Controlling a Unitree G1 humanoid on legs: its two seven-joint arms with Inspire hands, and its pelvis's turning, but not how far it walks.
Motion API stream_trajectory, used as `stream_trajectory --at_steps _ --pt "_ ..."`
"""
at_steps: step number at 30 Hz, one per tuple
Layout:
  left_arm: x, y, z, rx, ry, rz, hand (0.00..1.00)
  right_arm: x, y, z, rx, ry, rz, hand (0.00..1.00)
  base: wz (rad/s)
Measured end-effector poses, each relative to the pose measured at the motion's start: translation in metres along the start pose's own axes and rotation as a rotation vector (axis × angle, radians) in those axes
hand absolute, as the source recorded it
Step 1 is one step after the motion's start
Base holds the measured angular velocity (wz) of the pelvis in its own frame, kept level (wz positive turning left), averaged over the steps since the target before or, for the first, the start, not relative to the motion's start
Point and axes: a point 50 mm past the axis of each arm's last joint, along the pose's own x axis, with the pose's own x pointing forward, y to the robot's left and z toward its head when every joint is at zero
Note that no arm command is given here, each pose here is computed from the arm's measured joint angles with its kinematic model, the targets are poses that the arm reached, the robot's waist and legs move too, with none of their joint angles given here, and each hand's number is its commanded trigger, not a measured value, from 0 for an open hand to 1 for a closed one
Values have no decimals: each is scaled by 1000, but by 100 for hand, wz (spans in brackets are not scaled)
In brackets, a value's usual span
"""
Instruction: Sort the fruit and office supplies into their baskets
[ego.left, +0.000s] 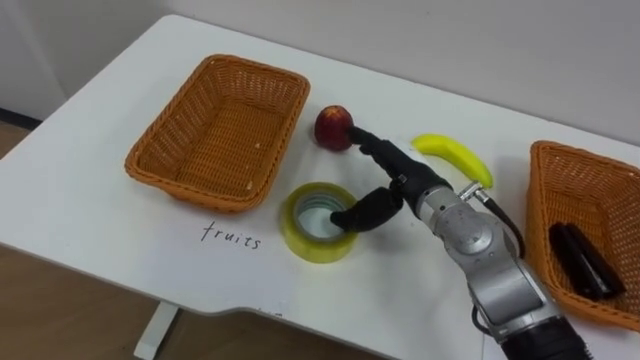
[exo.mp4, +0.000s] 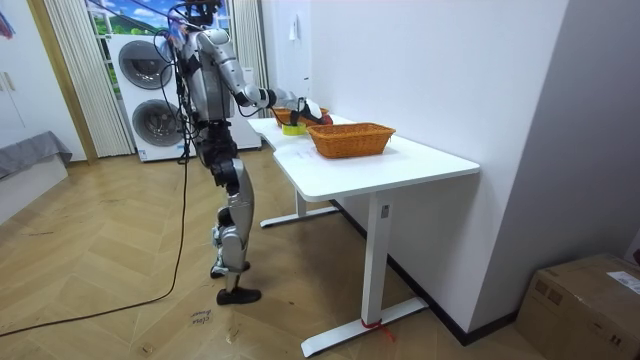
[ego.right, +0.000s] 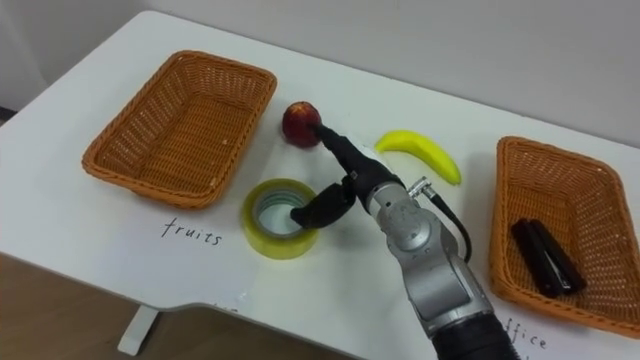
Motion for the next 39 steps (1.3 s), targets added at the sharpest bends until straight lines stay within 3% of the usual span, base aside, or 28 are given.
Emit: stream_trajectory --at_steps 39 --pt "2 8 12 2 16 -6 0 15 -2 -2 -94 116 196 0 0"
